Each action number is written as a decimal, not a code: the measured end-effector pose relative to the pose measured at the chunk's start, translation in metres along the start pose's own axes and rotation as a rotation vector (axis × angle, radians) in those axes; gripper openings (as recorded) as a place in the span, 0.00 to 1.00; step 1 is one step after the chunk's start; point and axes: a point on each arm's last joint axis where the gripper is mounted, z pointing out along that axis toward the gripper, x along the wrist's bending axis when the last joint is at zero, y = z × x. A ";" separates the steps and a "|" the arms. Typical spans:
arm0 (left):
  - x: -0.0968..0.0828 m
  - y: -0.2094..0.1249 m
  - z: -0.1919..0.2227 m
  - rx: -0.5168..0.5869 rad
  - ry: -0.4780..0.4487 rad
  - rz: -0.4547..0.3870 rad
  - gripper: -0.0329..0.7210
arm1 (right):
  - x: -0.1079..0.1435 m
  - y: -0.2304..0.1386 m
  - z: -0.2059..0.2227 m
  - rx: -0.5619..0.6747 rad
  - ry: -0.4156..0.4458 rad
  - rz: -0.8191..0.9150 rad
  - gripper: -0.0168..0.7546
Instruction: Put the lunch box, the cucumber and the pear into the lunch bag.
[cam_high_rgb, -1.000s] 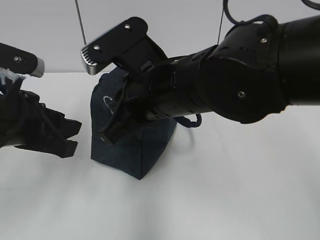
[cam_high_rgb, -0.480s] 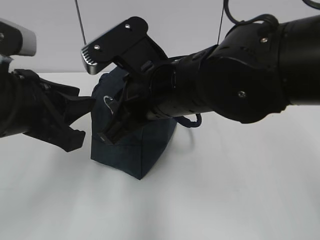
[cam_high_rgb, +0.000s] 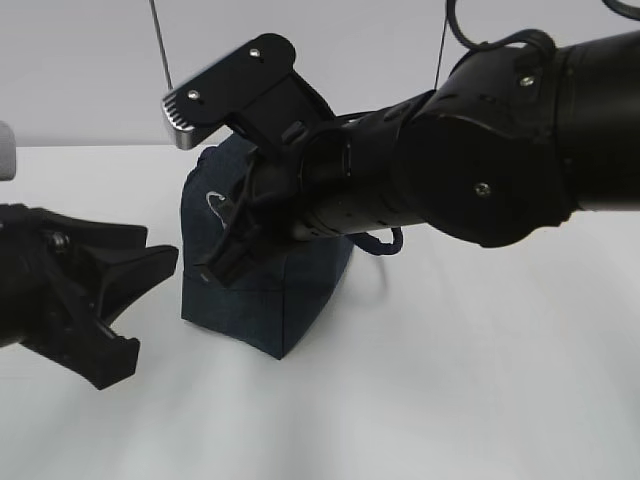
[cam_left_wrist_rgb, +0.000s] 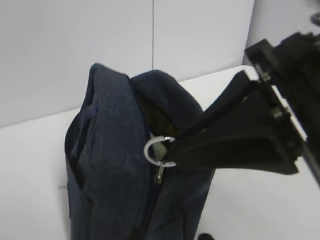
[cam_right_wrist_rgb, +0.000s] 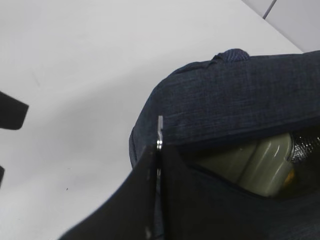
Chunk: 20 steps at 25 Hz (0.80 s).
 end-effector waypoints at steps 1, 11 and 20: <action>0.001 -0.006 -0.001 -0.003 0.005 -0.050 0.31 | 0.000 0.000 0.000 0.000 0.000 0.000 0.03; -0.011 -0.011 -0.005 -0.143 -0.153 -0.270 0.29 | 0.000 0.000 0.000 0.000 0.000 0.000 0.03; -0.021 -0.023 0.015 -0.084 -0.250 -0.266 0.29 | 0.000 0.000 0.000 0.000 0.000 0.000 0.03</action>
